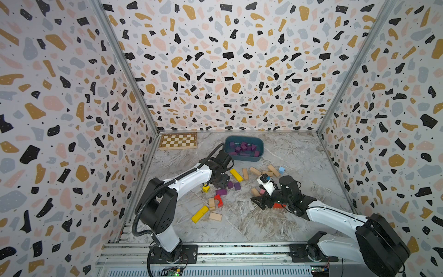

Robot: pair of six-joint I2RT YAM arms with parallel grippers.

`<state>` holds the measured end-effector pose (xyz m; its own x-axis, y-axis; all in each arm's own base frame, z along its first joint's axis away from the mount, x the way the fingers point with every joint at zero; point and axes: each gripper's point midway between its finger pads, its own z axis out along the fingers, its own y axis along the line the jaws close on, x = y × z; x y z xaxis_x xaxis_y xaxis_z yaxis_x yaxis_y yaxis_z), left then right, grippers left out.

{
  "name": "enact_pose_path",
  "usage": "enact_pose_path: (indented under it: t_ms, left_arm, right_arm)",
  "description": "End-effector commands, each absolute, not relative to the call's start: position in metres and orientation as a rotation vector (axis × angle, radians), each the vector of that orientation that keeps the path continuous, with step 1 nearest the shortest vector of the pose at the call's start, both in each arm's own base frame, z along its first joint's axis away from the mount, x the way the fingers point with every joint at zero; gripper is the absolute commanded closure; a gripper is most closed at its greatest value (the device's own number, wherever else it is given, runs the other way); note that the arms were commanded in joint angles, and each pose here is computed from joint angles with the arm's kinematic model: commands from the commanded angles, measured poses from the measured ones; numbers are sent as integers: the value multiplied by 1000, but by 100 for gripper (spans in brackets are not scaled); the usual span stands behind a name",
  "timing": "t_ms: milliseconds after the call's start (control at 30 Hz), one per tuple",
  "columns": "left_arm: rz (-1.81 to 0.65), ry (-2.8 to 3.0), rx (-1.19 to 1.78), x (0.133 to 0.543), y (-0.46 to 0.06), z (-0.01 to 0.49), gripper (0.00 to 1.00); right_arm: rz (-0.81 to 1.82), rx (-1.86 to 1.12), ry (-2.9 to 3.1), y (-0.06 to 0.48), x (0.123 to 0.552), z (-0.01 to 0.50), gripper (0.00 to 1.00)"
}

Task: Pick purple bricks into the storage bin
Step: Pick up the building block from the center of the board.

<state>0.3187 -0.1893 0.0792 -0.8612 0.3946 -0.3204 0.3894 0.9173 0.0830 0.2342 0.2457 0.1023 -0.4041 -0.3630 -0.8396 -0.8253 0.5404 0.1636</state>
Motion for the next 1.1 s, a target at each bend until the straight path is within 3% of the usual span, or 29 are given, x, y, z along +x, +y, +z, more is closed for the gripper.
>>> enact_pose_path:
  t_ms: [0,367,533,900,1067]
  left_arm:
    - [66,2740,636,322,-185,82,24]
    - [-67,2772,624,335,-178,69,35]
    - [-81,2783,636,341,-182,61,47]
    - [-85,2820,607,341,-179,40,48]
    - [-83,2850,581,342,-175,32,55]
  right_arm:
    - [736,-934,1995,244,242,106,10]
    - [800,-922,2041,244,247,92,11]
    - [812,-924,2060,244,248,87,12]
    - [835,-918,2076,244,249,82,14]
    - [837,-916,2076,244,250,83,14]
